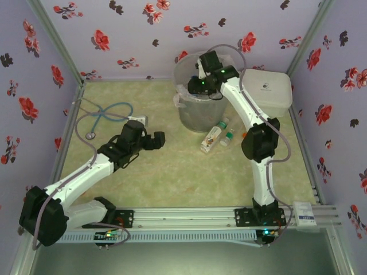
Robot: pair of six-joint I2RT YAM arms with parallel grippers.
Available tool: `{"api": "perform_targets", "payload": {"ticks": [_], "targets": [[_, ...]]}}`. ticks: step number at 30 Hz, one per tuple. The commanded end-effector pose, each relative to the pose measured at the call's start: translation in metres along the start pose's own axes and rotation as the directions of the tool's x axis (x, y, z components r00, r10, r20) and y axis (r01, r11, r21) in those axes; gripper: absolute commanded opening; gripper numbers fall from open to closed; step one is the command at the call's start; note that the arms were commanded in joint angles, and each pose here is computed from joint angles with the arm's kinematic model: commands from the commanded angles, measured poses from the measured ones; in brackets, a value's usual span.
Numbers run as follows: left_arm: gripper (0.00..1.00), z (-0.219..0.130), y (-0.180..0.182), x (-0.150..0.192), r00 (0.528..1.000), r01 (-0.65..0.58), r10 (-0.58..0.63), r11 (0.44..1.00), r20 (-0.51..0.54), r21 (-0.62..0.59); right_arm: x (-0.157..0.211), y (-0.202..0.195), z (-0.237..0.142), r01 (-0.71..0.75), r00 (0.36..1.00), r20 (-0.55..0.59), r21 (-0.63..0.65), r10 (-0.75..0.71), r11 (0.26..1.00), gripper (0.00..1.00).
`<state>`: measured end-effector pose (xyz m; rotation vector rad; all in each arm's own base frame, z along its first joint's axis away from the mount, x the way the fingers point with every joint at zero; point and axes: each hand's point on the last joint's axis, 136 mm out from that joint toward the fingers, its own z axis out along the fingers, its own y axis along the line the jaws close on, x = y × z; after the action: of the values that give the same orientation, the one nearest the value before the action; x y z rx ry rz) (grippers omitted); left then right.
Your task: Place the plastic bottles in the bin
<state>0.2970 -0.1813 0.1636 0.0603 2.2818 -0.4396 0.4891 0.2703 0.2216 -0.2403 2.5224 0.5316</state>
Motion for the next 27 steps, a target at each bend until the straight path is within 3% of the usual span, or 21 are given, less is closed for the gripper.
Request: {"api": "perform_targets", "payload": {"ticks": [1, 10, 19, 27], "targets": [[1.0, -0.002, 0.0, -0.01, 1.0, 0.01, -0.009, 1.0, 0.023, -0.006, 0.028, -0.005, 0.023, -0.005, 0.994, -0.105, 0.019, 0.007, 1.0, 0.55], [1.0, 0.006, -0.002, -0.007, 1.0, 0.017, -0.017, 1.0, 0.017, 0.008, -0.005, 0.028, -0.042, -0.019, 1.0, -0.008, -0.073, 0.018, 0.997, 0.93], [1.0, 0.011, -0.004, 0.001, 1.0, 0.017, -0.016, 1.0, -0.014, 0.016, -0.041, 0.033, -0.137, -0.039, 0.981, 0.182, -0.127, 0.062, 0.991, 0.97], [1.0, 0.013, -0.001, 0.009, 1.0, 0.017, -0.017, 1.0, -0.025, 0.014, -0.035, -0.062, -0.195, -0.27, 0.913, 0.296, -0.081, 0.281, 0.96, 0.97]]}}
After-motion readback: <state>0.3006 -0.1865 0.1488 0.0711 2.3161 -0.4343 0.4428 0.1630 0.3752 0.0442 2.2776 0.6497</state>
